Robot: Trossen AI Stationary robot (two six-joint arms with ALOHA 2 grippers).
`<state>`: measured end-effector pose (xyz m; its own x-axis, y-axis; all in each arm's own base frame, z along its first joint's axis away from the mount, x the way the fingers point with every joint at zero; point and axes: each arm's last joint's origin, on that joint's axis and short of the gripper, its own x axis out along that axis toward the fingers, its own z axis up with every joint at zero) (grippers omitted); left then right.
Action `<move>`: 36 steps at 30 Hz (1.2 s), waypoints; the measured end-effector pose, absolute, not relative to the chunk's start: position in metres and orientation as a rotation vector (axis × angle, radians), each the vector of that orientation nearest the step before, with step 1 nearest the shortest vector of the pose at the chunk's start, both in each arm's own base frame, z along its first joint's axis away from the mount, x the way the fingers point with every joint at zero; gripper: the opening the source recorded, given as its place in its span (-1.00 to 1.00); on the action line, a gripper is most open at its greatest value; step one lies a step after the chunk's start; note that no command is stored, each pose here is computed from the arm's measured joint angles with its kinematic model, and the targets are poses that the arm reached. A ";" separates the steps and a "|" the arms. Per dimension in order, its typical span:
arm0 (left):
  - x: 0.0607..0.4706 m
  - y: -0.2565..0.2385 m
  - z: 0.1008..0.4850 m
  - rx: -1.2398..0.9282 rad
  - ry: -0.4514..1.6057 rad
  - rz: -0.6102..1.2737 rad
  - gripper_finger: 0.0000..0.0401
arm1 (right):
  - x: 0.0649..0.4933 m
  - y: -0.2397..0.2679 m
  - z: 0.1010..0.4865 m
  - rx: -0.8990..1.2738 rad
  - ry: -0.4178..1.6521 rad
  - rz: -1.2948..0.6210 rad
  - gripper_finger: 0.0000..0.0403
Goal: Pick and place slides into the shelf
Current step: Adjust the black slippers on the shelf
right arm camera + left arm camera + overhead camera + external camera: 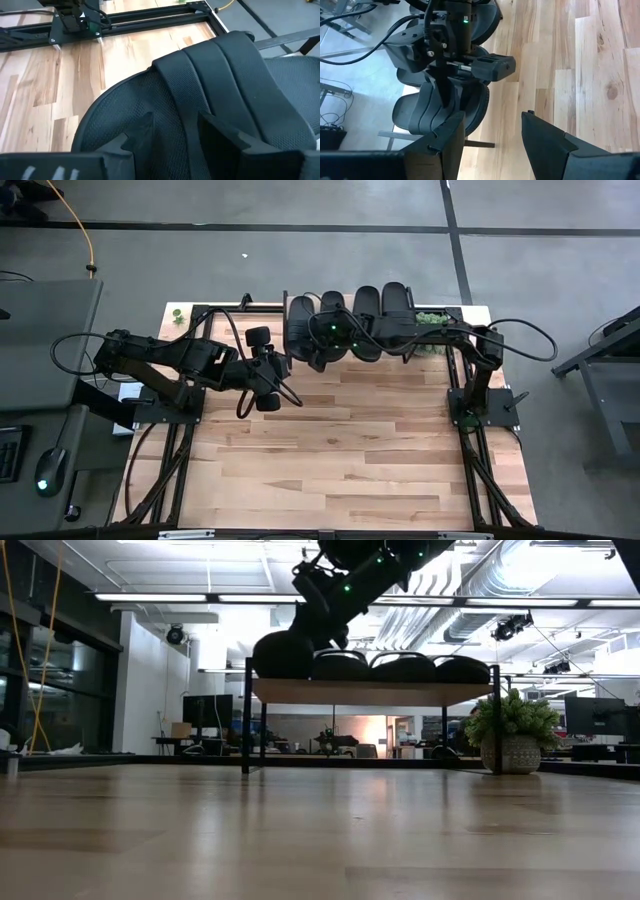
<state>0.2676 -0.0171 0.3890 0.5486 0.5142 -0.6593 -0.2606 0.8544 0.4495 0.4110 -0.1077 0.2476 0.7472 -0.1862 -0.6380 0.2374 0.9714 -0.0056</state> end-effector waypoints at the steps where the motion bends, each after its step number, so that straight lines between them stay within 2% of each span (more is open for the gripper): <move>1: 0.268 -0.017 0.389 0.317 0.878 0.468 -0.12 | 0.411 -0.108 0.247 0.087 0.693 -0.236 -0.29; 25: 0.267 -0.017 0.388 0.317 0.890 0.463 -0.12 | 0.411 -0.105 0.254 0.070 0.643 -0.207 -0.29; 36: 0.265 -0.017 0.389 0.324 0.895 0.467 -0.12 | 0.387 -0.099 0.302 0.043 0.535 -0.203 -0.29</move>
